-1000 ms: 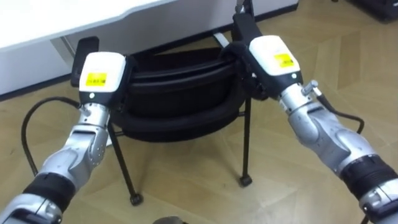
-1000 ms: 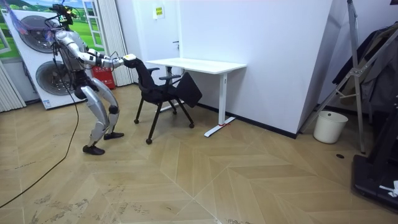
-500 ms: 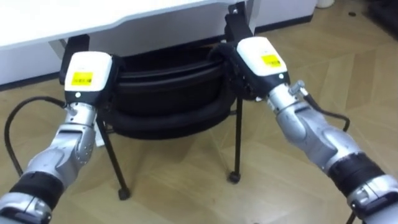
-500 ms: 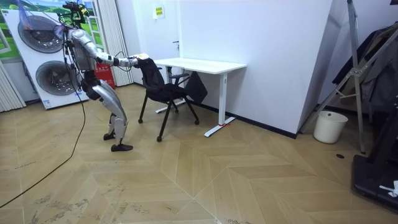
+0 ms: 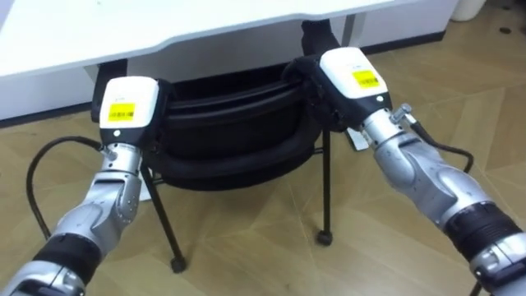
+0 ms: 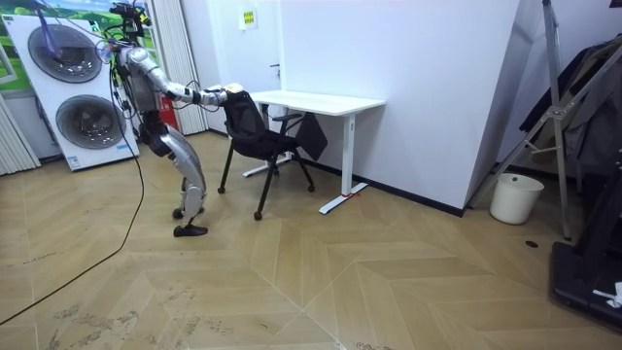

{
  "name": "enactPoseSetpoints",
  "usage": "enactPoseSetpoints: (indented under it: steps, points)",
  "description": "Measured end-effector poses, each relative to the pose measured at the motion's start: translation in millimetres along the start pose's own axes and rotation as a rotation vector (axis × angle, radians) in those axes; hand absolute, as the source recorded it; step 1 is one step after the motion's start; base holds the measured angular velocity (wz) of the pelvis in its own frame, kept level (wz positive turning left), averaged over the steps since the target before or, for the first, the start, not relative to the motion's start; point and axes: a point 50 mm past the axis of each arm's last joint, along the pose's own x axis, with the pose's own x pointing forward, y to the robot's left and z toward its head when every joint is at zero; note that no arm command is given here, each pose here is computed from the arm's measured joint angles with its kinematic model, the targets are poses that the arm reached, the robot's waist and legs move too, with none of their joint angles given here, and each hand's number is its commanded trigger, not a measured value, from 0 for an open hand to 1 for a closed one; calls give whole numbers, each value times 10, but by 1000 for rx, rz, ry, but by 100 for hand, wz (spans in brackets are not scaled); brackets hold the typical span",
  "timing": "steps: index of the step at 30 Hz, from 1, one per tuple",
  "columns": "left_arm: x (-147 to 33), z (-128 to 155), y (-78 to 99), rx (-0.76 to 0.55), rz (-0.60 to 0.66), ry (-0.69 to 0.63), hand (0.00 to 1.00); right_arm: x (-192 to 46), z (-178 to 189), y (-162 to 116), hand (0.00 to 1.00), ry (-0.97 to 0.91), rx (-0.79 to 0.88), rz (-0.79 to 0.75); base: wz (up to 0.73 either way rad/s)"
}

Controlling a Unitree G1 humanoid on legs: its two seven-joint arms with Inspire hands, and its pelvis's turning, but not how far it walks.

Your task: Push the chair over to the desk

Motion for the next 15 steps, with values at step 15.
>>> enactPoseSetpoints:
  steps: [15]
  points:
    - [66,-21,171,30,28,-29,100,-49,4,-47,100,-12,-1,-47,5]
